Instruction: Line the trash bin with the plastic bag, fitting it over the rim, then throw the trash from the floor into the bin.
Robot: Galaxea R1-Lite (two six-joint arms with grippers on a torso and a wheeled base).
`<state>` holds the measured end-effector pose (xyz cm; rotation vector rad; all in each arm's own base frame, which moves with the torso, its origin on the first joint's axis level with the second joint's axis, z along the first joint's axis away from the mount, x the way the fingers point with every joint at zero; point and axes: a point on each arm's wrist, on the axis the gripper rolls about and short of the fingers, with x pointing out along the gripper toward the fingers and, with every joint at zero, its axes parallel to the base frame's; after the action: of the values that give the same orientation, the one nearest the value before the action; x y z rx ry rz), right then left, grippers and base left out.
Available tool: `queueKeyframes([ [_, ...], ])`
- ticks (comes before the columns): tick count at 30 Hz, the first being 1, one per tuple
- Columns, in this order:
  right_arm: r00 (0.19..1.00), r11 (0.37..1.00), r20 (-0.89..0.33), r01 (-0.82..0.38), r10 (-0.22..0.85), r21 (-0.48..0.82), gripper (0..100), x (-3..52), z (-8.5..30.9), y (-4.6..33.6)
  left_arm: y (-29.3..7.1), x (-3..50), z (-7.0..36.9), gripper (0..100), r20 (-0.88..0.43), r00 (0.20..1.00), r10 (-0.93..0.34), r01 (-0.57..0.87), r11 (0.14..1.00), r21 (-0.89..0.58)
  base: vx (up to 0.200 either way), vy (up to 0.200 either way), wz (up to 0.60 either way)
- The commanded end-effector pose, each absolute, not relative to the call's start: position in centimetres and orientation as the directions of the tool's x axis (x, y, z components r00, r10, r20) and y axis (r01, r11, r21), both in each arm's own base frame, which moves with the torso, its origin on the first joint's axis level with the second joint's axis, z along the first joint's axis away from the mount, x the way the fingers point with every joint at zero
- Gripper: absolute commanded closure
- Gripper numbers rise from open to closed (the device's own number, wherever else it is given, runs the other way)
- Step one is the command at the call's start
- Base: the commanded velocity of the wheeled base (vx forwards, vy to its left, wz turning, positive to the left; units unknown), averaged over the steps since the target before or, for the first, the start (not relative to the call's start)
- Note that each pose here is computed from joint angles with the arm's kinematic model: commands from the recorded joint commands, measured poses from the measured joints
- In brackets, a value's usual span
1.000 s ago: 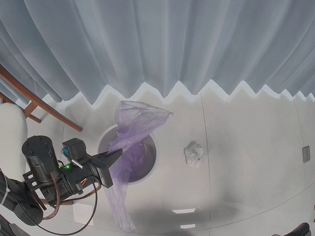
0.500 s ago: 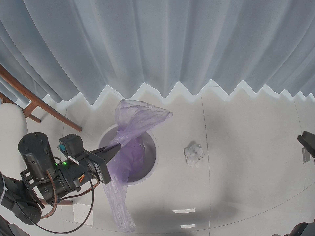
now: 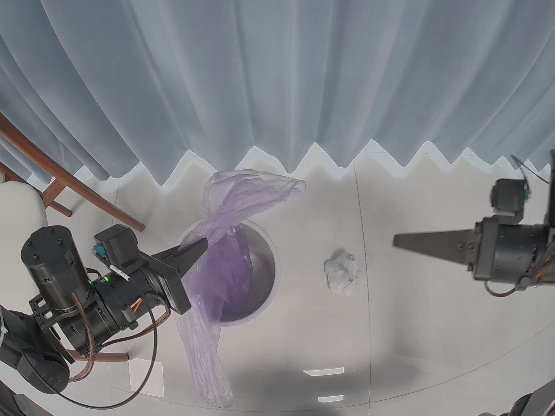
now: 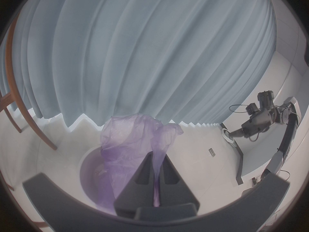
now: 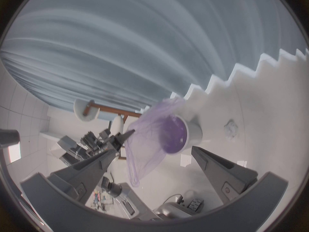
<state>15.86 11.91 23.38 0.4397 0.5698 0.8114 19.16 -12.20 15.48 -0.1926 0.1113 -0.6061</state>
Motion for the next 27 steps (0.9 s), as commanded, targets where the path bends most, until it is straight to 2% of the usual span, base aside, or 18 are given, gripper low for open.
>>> queueKeyframes([
  [1, 0.419, 0.597, -0.426, -0.582, 0.802, 0.552, 0, 17.7, 19.0, 15.7, -12.3, 19.6, 15.3, 100, -0.054, 0.821, -0.569, 0.547, 0.809, -0.214, 0.000, 0.000, 0.00],
  [3, 0.422, 0.589, -0.411, -0.600, 0.808, 0.542, 0, 17.3, 19.0, 16.2, -12.4, 19.8, 15.0, 100, -0.066, 0.821, -0.567, 0.544, 0.812, -0.211, 0.000, 0.000, 0.00],
  [9, 0.496, 0.668, -0.448, -0.520, 0.744, 0.532, 0, 18.8, 16.0, 18.9, -13.1, 19.6, 14.6, 100, -0.072, 0.802, -0.593, 0.569, 0.795, -0.210, 0.000, 0.000, 0.00],
  [18, 0.570, 0.668, -0.366, -0.523, 0.736, 0.529, 0, 20.8, 11.9, 21.5, -14.1, 18.4, 14.2, 100, -0.087, 0.764, -0.639, 0.613, 0.762, -0.210, 0.000, 0.000, 0.00],
  [22, 0.631, 0.695, -0.332, -0.502, 0.701, 0.515, 0, 22.2, 9.6, 22.8, -14.1, 18.5, 14.3, 100, -0.084, 0.765, -0.638, 0.612, 0.762, -0.210, 0.000, 0.000, 0.00],
  [27, 0.672, 0.690, -0.274, -0.490, 0.688, 0.532, 0, 23.4, 7.9, 23.9, -14.1, 18.3, 14.4, 100, -0.077, 0.764, -0.641, 0.616, 0.759, -0.209, 0.000, 0.000, 0.00],
])
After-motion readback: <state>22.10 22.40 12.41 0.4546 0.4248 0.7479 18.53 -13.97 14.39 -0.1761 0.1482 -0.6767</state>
